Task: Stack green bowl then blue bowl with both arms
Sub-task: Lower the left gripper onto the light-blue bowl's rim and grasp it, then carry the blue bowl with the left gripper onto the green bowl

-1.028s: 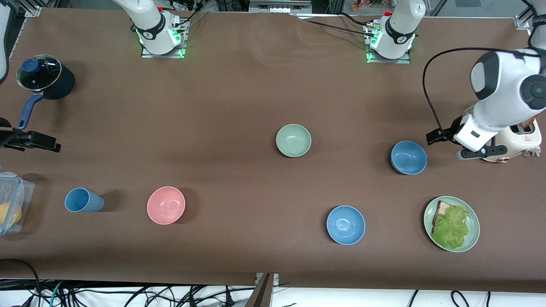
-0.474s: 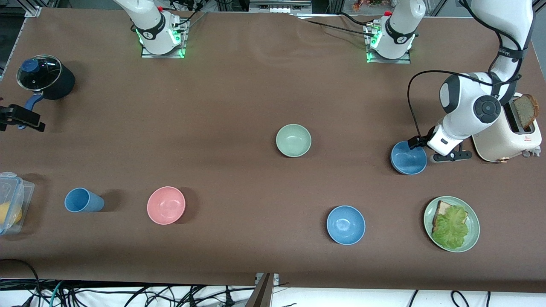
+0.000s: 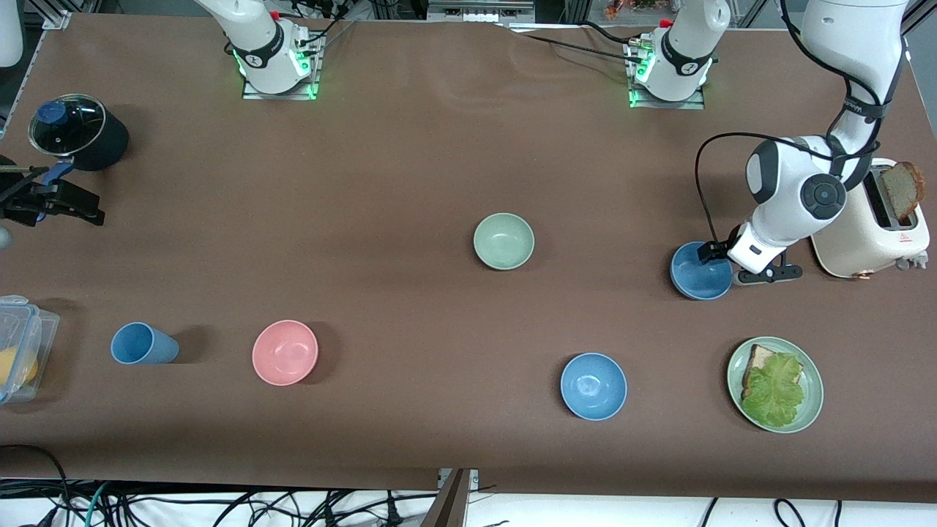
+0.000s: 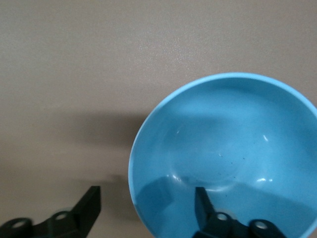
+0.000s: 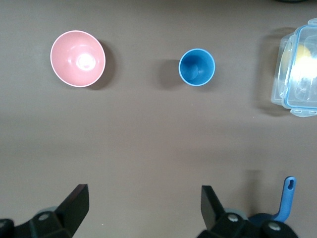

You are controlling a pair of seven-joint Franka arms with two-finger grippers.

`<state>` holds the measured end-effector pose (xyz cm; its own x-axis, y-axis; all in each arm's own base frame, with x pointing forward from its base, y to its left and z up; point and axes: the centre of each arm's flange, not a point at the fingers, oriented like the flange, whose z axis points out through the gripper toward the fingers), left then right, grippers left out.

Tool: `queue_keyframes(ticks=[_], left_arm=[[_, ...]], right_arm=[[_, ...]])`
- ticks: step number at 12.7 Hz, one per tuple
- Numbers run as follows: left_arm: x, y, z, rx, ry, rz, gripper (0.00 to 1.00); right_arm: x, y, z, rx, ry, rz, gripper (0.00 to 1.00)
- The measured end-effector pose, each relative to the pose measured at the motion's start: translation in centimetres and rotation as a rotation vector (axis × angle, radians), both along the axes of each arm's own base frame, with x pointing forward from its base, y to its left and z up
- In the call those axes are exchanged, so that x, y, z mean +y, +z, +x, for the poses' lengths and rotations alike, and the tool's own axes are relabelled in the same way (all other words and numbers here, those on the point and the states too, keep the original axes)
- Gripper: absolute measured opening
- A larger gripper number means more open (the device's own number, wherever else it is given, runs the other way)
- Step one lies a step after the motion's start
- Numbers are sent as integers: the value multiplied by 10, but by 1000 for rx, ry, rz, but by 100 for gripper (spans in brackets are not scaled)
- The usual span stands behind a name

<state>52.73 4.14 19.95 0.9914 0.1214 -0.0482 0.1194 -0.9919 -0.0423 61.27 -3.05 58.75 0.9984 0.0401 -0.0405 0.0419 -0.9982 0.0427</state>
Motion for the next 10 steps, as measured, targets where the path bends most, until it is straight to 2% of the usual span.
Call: queue_keyframes(ticks=[4,6,8,10], left_arm=[[0,-2,2,0,0,1,30],[-1,3,7,-15,-3,1,11],[-2,12,15,-35,-11,2,8],[-1,23,19,-18,-35,-3,7]], right_arm=[[2,-4,0,11,1,-1,100],[3,-4,0,11,3,0,100],[6,-4,0,11,10,-3,100],[4,-5,0,15,12,-27,100]])
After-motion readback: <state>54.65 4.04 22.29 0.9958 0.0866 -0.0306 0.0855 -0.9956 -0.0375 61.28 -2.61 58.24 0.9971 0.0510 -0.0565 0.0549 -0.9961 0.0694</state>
